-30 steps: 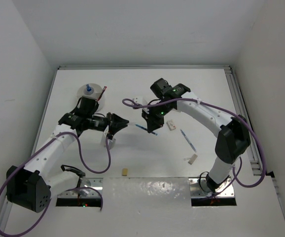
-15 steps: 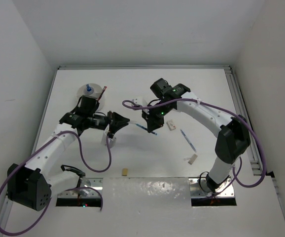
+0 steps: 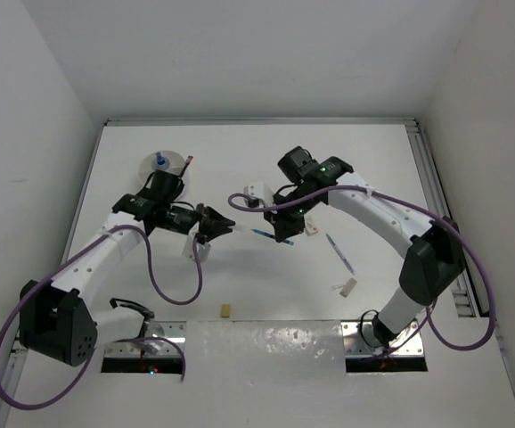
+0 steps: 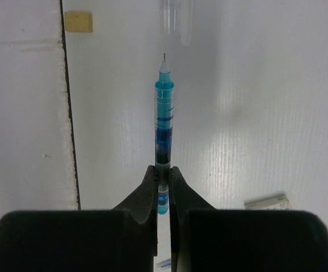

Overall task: Sort the stationery into containers
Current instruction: Close the pen cap on the pen.

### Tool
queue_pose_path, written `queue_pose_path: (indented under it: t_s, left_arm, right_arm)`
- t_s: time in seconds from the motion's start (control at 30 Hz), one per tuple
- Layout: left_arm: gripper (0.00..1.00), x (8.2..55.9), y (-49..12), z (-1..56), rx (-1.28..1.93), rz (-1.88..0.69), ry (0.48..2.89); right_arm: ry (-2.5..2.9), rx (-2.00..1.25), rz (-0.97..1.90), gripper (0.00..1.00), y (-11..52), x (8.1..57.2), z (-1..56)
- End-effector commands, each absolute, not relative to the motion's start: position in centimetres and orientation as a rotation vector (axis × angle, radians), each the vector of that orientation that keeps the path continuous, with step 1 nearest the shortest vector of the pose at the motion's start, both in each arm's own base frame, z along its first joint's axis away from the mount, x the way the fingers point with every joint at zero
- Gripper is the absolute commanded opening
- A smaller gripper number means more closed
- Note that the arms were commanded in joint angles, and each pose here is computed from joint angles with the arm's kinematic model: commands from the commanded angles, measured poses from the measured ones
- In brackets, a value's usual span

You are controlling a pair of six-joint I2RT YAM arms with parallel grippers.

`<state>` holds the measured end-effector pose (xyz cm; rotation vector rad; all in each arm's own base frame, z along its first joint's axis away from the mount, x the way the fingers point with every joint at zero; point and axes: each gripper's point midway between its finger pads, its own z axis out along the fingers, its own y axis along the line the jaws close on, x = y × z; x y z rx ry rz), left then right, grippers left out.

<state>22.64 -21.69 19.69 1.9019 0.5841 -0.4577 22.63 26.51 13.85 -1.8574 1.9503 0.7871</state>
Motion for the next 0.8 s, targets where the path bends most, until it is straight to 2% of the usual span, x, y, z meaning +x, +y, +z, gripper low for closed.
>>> queue_pose_path:
  t_s: [0.0, 0.5, 0.77]
  left_arm:
    - [0.00, 21.4, -22.6, 20.8, 1.914, -0.453, 0.348]
    - [0.00, 21.4, -22.8, 21.2, 1.914, -0.438, 0.302]
    - [0.00, 22.8, -23.1, 22.1, 1.890, -0.387, 0.300]
  right_arm:
    - [1.834, -1.881, 0.715, 0.00, 27.0, 23.2, 15.3]
    - [1.837, -1.940, 0.682, 0.00, 26.8, 22.6, 14.1]
    - [1.829, -1.971, 0.665, 0.00, 27.4, 22.4, 13.7]
